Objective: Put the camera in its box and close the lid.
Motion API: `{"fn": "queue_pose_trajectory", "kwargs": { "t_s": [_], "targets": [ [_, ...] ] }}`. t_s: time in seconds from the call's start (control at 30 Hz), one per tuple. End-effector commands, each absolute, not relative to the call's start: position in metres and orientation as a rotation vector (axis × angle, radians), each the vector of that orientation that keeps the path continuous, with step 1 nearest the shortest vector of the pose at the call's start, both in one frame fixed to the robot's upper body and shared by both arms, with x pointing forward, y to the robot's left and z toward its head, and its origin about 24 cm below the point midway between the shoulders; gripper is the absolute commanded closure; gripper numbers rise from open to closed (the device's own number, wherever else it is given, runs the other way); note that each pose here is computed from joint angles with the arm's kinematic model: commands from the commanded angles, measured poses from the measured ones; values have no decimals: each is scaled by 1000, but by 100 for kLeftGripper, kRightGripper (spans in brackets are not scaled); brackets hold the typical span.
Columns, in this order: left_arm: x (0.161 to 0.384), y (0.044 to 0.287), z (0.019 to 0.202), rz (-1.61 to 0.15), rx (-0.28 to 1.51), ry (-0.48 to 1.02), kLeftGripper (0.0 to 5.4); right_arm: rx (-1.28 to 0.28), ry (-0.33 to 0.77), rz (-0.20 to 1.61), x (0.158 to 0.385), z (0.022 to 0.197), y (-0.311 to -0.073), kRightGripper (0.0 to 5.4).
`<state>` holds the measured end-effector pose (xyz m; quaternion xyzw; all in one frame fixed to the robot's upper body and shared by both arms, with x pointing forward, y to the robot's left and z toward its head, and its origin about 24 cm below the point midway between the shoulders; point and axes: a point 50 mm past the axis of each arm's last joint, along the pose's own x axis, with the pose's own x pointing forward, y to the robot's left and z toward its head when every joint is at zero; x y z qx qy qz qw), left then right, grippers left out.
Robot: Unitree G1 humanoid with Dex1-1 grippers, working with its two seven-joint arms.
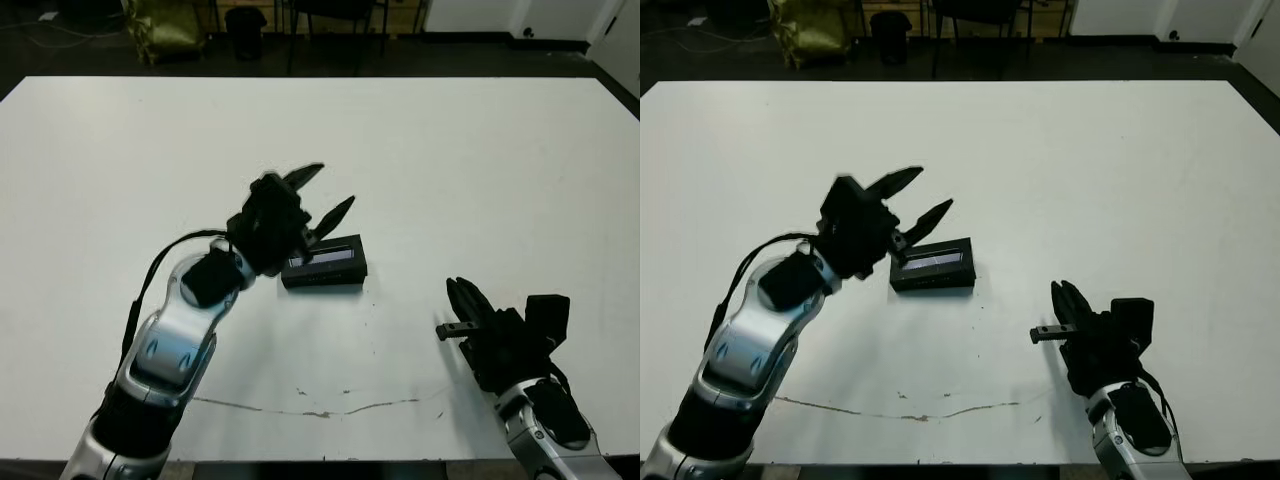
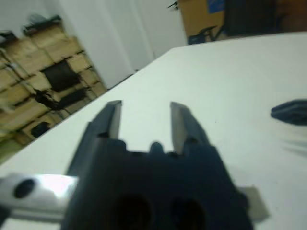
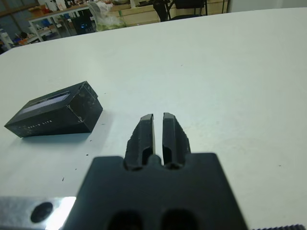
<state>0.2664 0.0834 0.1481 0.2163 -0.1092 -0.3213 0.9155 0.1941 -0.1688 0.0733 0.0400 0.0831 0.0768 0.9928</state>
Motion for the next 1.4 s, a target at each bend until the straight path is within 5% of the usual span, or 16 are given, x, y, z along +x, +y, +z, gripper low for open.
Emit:
{"fn": "queue_pose_trajectory", "kwargs": {
  "t_s": [0.03,0.2,0.87,1.4],
  "targets": [
    [261,85,141,-635,506,-226,412,62,193,145,192,73,-169,540],
    [258,81,141,-631,565,-225,538,54,192,147,193,72,-170,540],
    [286,53,112,-559,626,-61,538,66,211,129,191,72,-167,540],
    [285,57,84,-622,498,174,538,93,206,151,192,70,-169,540]
  ]
}}
